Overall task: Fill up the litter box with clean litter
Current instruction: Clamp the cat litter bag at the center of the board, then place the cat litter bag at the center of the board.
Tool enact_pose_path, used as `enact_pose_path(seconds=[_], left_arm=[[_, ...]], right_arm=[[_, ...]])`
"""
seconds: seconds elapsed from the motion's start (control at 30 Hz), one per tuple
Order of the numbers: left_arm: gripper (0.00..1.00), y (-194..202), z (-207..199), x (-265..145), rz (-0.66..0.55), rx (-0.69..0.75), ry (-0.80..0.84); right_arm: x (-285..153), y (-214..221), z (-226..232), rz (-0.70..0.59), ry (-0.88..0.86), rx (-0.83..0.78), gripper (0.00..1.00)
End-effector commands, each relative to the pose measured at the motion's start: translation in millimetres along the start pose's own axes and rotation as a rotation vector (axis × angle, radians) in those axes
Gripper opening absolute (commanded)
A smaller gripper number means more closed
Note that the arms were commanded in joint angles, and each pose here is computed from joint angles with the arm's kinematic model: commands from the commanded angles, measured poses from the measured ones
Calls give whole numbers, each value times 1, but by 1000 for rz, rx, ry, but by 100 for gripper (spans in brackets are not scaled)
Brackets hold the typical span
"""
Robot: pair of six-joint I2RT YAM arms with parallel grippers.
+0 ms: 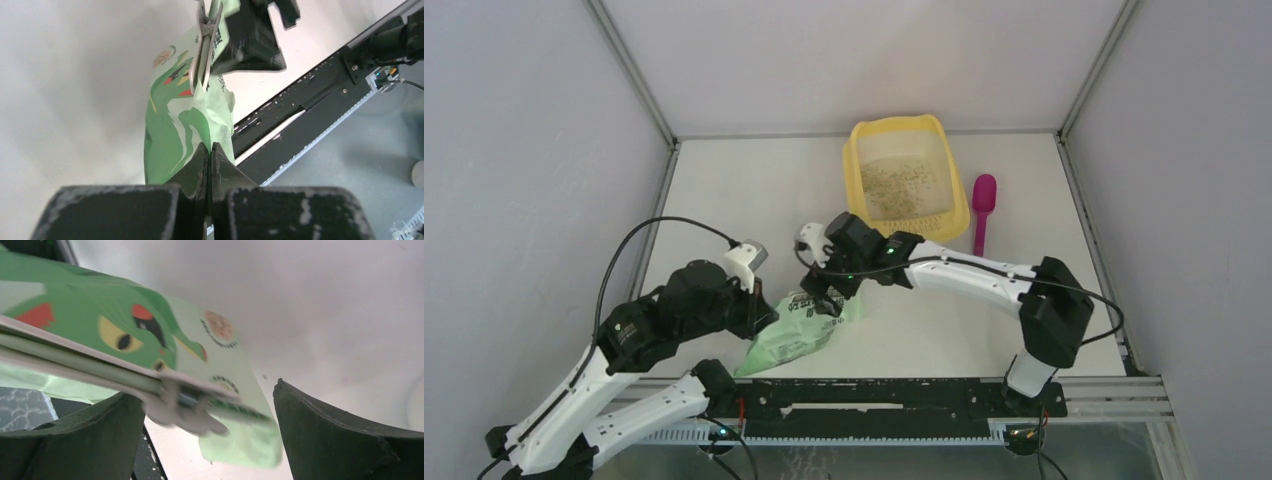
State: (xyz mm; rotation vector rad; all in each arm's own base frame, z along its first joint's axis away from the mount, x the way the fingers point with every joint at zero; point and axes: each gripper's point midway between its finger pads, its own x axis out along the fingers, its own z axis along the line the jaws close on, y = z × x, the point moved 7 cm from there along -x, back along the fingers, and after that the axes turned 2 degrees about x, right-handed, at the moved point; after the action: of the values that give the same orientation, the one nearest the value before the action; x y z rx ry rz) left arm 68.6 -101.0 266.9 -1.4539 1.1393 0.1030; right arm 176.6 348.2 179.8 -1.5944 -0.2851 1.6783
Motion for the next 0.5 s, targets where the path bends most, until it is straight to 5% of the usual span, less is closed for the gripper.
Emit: enact_pose_path(seconds=[0.0,0.23,0.47], left_arm=[[0,-73,-35,-26,-348,52,205],[0,-83,-42,0,-333,63,225],[0,-126,-67,0,-437,109,335]], right_arm=[[-54,-28,-18,-269,67,91,99],[-118,-21,-46,-466,81,217,99],[-168,-1,-93,-564,304,463,99]])
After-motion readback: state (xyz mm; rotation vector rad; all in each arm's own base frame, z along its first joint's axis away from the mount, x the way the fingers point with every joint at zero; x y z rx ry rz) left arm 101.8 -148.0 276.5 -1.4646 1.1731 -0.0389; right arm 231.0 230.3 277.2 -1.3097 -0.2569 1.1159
